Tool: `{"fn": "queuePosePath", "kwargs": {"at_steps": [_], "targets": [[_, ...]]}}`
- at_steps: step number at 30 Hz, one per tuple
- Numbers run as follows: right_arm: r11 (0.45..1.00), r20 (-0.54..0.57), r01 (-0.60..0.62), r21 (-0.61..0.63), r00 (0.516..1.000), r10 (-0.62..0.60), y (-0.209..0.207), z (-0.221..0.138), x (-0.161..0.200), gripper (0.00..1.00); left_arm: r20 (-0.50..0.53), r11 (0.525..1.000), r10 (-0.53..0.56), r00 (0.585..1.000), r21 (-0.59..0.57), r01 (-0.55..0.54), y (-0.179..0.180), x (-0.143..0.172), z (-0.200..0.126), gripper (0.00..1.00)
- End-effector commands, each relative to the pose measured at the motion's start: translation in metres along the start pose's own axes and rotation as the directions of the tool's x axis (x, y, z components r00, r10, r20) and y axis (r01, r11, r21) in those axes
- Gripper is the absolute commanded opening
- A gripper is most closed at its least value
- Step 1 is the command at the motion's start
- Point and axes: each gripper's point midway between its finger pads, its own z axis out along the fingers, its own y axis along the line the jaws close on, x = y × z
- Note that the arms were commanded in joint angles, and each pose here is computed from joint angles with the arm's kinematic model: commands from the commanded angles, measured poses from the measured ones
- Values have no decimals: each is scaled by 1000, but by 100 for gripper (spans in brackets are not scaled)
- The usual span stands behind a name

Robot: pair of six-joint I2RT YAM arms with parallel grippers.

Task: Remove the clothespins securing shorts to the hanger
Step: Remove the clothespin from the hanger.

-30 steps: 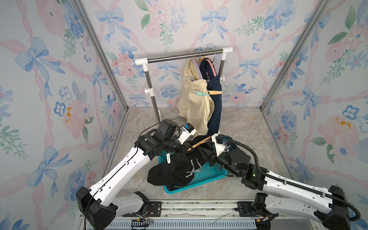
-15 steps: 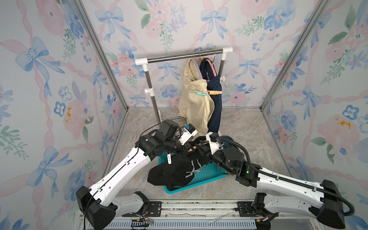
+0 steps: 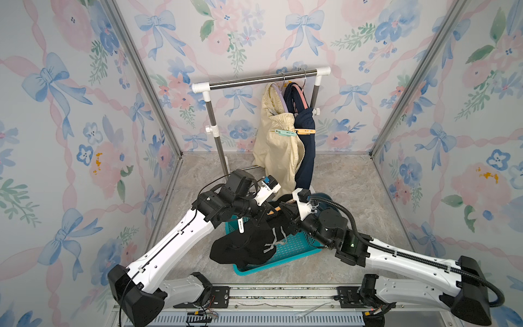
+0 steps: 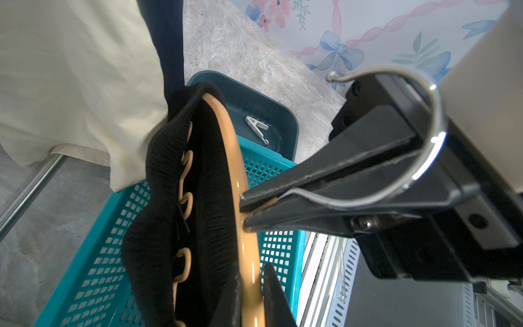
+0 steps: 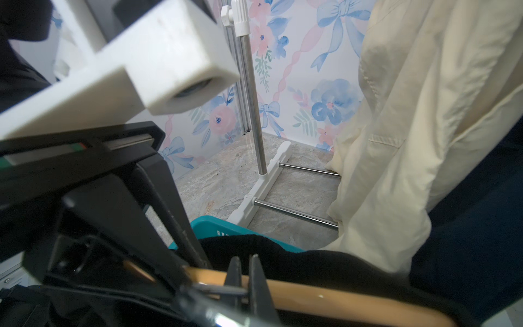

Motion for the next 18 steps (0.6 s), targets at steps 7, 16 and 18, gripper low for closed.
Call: {"fn": "queuePosePath", "kwargs": {"at_steps": [7,16,18], "targets": [[999,62,-31,-12,998,32,-5,-8,-11,0,174,992,52,983,-125,-30,-3,-32,-48,65],[999,74,-49,-11,996,49,-10,-9,-14,0,313,926,-105,944,-316,207,28,-8,-89,81],[998,77,-57,-13,995,57,-11,-9,-15,0,369,912,-134,920,-317,260,28,-2,-104,90]]}}
